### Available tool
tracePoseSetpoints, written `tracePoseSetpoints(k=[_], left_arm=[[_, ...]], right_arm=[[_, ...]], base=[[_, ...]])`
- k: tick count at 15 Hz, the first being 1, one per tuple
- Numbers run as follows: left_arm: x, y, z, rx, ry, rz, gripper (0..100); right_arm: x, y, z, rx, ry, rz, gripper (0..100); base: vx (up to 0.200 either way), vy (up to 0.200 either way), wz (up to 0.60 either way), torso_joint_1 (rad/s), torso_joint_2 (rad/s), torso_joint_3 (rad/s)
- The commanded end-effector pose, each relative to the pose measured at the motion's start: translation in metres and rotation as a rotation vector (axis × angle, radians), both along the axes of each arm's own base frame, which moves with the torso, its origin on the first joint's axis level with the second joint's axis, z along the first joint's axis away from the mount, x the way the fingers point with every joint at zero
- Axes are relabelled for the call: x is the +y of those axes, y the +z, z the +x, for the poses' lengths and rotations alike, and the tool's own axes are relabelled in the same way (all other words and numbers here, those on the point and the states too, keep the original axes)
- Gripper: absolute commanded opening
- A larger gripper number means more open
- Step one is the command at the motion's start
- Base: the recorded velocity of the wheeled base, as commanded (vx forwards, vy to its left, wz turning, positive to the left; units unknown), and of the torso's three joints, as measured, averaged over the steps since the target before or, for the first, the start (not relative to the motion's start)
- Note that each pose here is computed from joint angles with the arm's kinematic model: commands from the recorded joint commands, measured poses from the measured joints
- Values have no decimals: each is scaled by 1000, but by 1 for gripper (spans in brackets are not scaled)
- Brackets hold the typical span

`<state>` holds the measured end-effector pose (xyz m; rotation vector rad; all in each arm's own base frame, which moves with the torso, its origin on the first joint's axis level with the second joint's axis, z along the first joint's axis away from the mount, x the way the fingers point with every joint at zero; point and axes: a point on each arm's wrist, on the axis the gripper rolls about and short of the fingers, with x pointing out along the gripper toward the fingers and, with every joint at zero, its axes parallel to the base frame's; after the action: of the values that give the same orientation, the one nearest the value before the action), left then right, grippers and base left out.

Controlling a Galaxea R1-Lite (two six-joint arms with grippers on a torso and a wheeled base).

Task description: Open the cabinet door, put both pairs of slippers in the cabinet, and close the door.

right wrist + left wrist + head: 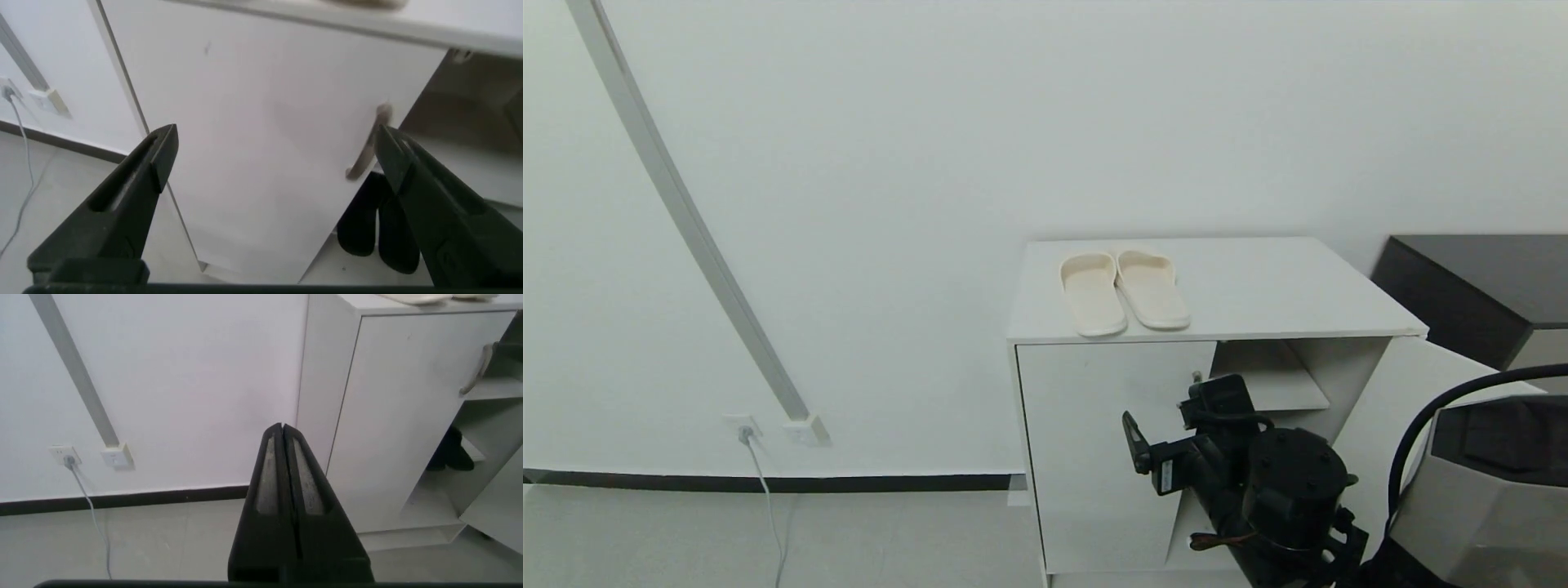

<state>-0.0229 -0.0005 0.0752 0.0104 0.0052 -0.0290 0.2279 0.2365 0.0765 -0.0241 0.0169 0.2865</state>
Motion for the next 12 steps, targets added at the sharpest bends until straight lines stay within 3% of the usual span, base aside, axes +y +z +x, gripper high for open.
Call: tracePoseSetpoints(k=[1, 5, 9, 12], left_arm=[[0, 0, 0, 1, 0, 0, 0], [0, 0, 0, 1, 0, 0, 0], [0, 0, 0, 1, 0, 0, 0], [0, 0, 0, 1, 0, 0, 0]], right_arm=[[0, -1, 0, 1, 0, -1, 100], [-4, -5, -5, 23, 14, -19, 100], [-3, 0, -3, 10, 32, 0, 100], [8, 24, 21, -2, 0, 18, 100]], base=[[0, 0, 0, 256, -583, -325], [0, 0, 0, 242, -557, -297], [0, 0, 0, 21, -49, -28], [0, 0, 0, 0, 0, 0]])
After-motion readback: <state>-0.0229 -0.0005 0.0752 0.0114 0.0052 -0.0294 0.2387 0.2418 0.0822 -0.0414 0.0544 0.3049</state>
